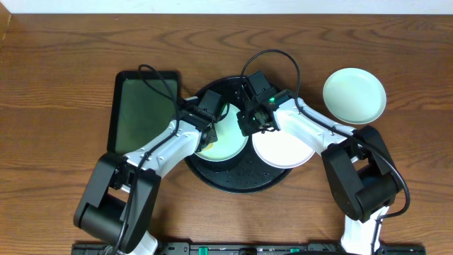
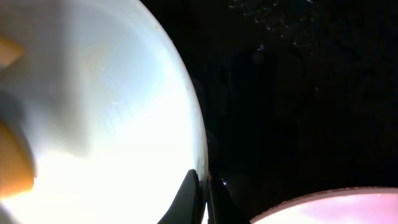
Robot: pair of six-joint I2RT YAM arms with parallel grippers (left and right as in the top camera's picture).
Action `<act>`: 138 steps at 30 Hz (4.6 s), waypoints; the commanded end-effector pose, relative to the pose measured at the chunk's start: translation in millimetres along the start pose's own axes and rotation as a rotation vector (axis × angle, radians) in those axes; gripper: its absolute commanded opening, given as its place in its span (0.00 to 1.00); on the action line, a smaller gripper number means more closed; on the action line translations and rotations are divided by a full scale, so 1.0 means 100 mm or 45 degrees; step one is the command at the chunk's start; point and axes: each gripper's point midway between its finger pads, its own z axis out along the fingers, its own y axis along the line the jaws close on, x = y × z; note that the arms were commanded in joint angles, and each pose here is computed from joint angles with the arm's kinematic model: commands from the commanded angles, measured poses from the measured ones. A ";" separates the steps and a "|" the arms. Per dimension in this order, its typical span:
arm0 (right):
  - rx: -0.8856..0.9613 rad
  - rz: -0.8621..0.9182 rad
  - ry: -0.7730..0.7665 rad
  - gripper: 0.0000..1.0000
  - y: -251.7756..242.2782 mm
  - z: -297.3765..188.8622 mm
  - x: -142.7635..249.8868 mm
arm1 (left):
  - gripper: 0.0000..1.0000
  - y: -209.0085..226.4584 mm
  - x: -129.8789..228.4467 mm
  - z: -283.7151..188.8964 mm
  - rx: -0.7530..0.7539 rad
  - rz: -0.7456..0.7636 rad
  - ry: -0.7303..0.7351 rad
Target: Clean dirty plates on tray and stack at the side
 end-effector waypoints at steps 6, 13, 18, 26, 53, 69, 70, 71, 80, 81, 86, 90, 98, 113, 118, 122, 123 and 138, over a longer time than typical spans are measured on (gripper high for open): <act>0.060 -0.003 -0.006 0.01 -0.15 -0.01 -0.03 | 0.07 0.17 -0.21 -0.28 0.025 -0.083 -0.123; 0.058 -0.004 -0.014 0.01 -0.15 -0.01 -0.04 | 0.07 -0.68 0.14 -0.51 0.627 -0.058 0.201; 0.058 -0.004 -0.015 0.01 -0.15 -0.01 -0.04 | 0.07 -0.81 0.26 -0.42 0.655 -0.025 0.253; 0.059 -0.003 -0.009 0.01 -0.15 -0.01 -0.03 | 0.08 -0.75 0.18 0.02 0.507 -0.046 0.181; 0.038 -0.074 -0.078 0.01 -0.06 -0.17 -0.16 | 0.07 0.28 -0.58 -0.85 0.106 -0.187 -0.369; 0.762 -0.751 -0.646 0.01 0.11 -1.88 -0.94 | 0.07 1.20 -0.83 -0.94 0.149 -0.466 -0.301; 0.821 -0.823 -0.657 0.01 0.16 -1.97 -0.96 | 0.07 1.21 -0.84 -0.93 0.167 -0.462 -0.288; 0.886 -0.883 -0.671 0.01 0.20 -2.06 -0.98 | 0.08 1.22 -0.84 -0.92 0.176 -0.461 -0.281; 1.366 -1.241 -0.750 0.01 0.61 -2.64 -1.15 | 0.07 1.32 -0.83 -0.90 0.162 -0.492 -0.265; 1.378 -1.263 -0.762 0.01 0.66 -2.67 -1.16 | 0.08 1.32 -0.83 -0.89 0.161 -0.492 -0.263; 1.397 -1.295 -0.800 0.01 0.78 -2.73 -1.17 | 0.08 1.32 -0.82 -0.89 0.159 -0.490 -0.258; 1.357 -1.242 -0.806 0.01 0.75 -2.68 -1.15 | 0.08 1.32 -0.81 -0.89 0.156 -0.473 -0.256; 0.593 -1.184 -0.557 0.01 0.61 -1.60 -0.77 | 0.07 1.32 -0.81 -0.89 0.154 -0.456 -0.256; 0.324 0.005 -0.730 0.01 -1.49 -2.12 -1.05 | 0.07 1.33 -0.78 -0.88 0.146 -0.453 -0.240; 0.140 0.231 -0.699 0.01 -2.24 -2.18 -0.75 | 0.07 1.33 -0.78 -0.88 0.146 -0.453 -0.239; 0.131 0.430 -0.655 0.01 -2.79 -2.20 -0.42 | 0.07 1.33 -0.78 -0.88 0.146 -0.453 -0.240; 0.121 0.461 -0.650 0.01 -2.86 -2.21 -0.35 | 0.08 1.33 -0.78 -0.88 0.147 -0.453 -0.240; 0.025 0.448 -0.635 0.65 -2.43 -1.93 -0.64 | 0.07 1.33 -0.78 -0.88 0.147 -0.454 -0.240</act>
